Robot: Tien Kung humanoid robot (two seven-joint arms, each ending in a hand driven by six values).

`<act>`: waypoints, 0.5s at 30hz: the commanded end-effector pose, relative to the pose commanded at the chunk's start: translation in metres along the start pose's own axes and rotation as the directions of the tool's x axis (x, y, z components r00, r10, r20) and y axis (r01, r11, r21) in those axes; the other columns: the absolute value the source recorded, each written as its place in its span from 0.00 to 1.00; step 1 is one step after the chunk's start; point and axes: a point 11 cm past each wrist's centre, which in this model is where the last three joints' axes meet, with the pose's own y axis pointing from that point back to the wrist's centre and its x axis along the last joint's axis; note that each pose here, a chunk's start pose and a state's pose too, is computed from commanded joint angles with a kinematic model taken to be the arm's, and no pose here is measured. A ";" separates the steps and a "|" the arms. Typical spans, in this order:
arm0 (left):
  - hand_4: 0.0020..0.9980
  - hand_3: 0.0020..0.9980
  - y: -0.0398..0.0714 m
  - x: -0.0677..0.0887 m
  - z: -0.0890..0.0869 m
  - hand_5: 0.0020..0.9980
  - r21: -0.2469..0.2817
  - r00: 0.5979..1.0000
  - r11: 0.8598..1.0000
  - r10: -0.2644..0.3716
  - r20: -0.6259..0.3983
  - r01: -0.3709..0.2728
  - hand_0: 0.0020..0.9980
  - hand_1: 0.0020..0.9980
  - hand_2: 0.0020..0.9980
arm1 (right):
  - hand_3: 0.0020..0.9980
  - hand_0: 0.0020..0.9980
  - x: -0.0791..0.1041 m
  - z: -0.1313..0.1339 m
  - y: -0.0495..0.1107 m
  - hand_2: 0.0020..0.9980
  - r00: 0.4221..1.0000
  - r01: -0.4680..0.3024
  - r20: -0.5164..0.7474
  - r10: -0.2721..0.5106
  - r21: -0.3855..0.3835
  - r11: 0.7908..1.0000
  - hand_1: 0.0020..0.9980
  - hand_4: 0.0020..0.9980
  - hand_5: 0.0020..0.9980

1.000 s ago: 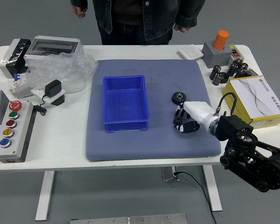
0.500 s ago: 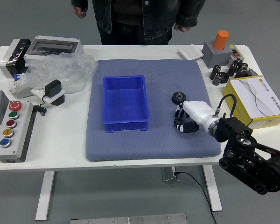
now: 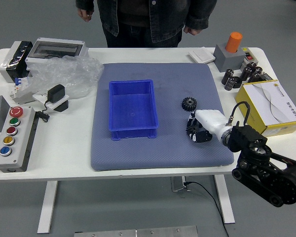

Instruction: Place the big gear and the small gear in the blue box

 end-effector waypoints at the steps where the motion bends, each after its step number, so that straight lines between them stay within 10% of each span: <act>1: 0.44 0.70 0.000 0.000 0.000 0.02 0.000 1.000 1.000 0.000 0.000 0.000 0.73 0.68 0.69 | 0.54 0.61 0.000 0.000 0.000 0.54 1.000 -0.005 0.001 0.005 0.001 1.000 0.49 0.63 0.17; 15: 0.44 0.69 0.000 0.000 0.000 0.02 0.001 1.000 1.000 0.000 0.002 0.000 0.73 0.68 0.69 | 0.49 0.57 0.005 0.001 0.001 0.49 0.999 -0.041 0.011 0.041 0.011 0.999 0.47 0.58 0.13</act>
